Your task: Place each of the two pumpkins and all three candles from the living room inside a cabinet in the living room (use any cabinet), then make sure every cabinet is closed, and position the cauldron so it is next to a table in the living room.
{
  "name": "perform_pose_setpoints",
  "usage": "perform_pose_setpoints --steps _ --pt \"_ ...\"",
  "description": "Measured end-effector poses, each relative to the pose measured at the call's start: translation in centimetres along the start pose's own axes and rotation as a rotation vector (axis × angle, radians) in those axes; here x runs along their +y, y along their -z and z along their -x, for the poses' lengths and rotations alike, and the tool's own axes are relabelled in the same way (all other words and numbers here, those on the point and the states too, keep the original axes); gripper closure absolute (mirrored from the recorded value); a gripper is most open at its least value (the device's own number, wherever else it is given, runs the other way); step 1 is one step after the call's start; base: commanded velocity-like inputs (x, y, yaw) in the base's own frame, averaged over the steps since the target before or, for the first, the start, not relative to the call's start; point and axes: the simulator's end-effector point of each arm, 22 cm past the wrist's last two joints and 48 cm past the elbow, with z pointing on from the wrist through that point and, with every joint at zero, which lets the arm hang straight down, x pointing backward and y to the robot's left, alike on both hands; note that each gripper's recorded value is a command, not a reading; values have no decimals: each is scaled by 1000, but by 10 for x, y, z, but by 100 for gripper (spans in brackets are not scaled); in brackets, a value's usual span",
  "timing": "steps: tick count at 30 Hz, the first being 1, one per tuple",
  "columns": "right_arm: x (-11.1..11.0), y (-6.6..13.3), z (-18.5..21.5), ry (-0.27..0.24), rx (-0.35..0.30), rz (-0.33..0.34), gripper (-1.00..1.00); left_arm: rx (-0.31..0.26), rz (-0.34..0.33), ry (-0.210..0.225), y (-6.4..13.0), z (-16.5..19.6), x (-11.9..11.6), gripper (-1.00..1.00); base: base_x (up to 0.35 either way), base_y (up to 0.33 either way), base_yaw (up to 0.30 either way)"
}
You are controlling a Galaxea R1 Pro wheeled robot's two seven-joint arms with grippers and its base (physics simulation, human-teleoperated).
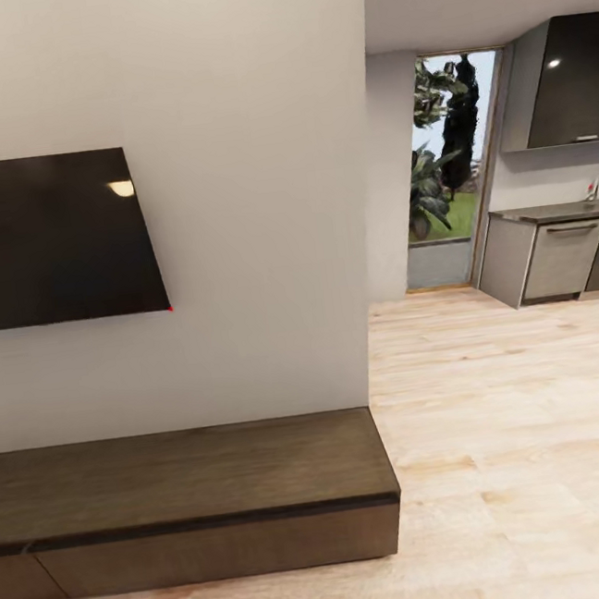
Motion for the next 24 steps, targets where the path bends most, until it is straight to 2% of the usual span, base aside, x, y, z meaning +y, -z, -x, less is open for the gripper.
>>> perform_pose_setpoints --steps 11,24 --pt "0 0 0 0 1 0 -100 4 -1 1 0 -2 -1 -100 87 52 0" --pt "0 0 -1 0 2 -1 -100 3 -2 5 0 -2 -2 -100 12 7 0"
